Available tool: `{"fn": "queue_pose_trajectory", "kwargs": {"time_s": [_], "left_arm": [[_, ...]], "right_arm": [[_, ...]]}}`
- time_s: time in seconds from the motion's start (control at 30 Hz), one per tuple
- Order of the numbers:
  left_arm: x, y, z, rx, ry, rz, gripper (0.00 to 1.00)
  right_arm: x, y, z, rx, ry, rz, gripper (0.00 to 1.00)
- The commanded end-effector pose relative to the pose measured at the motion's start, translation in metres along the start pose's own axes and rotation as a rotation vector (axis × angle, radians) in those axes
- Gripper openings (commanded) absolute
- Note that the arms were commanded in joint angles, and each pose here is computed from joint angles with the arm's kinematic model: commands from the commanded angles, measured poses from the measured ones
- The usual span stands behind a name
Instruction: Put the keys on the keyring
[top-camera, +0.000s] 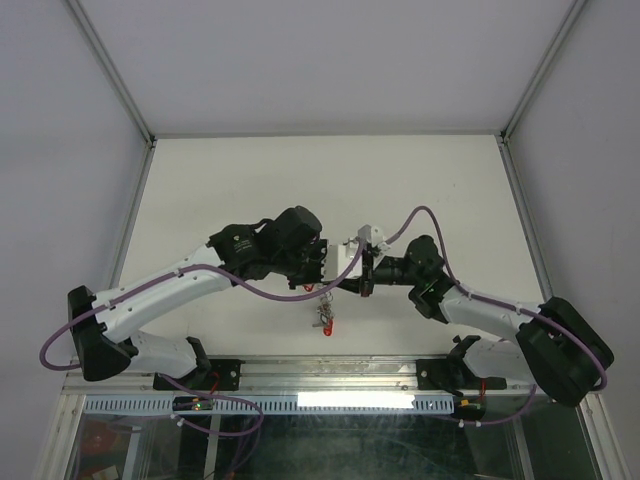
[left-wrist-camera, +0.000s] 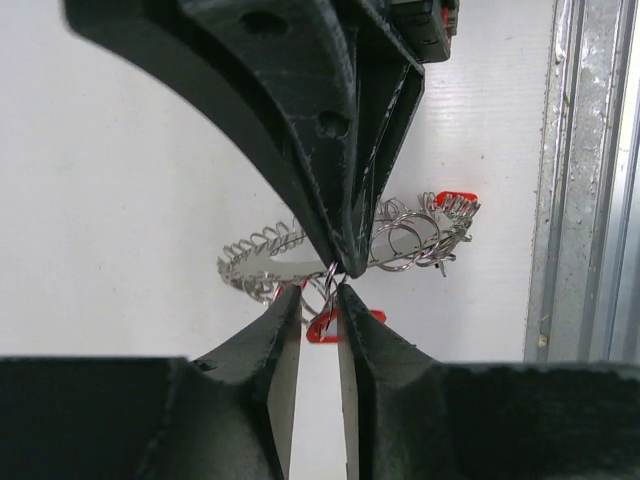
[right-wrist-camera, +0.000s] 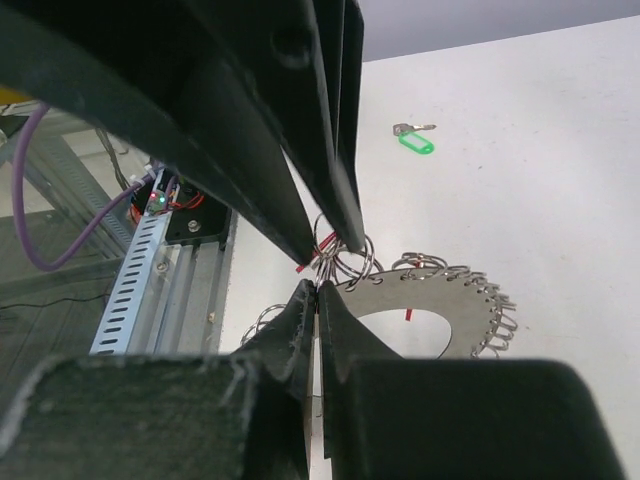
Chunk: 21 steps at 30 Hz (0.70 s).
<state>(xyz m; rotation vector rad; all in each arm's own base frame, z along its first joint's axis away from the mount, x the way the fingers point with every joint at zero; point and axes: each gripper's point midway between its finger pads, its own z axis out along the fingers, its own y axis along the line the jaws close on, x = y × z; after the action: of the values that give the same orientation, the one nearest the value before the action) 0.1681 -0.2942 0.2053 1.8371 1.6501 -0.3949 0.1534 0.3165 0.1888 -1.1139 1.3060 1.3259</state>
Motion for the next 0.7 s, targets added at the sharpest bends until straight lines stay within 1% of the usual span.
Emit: {"fn": "queue_pose_trajectory", "kwargs": {"time_s": [0.0, 0.27, 0.5, 0.6, 0.67], "left_arm": [[-0.035, 0.006, -0.028, -0.078, -0.190, 0.004, 0.21], [-0.036, 0.001, -0.036, -0.108, -0.258, -0.060, 0.24], [-0.040, -0.011, -0.039, -0.110, -0.401, -0.137, 0.24], [-0.039, -0.015, -0.038, -0.108, -0.432, -0.158, 0.25], [-0.037, -0.016, -0.036, -0.113, -0.443, -0.170, 0.30]], "right_arm": [[-0.013, 0.002, -0.004, 0.012, -0.039, -0.099, 0.00], [-0.025, 0.006, -0.011, 0.040, -0.089, -0.157, 0.00], [-0.036, 0.008, -0.016, 0.058, -0.131, -0.198, 0.00], [-0.039, 0.011, -0.017, 0.050, -0.139, -0.209, 0.00], [-0.040, 0.013, -0.017, 0.043, -0.146, -0.219, 0.00]]}}
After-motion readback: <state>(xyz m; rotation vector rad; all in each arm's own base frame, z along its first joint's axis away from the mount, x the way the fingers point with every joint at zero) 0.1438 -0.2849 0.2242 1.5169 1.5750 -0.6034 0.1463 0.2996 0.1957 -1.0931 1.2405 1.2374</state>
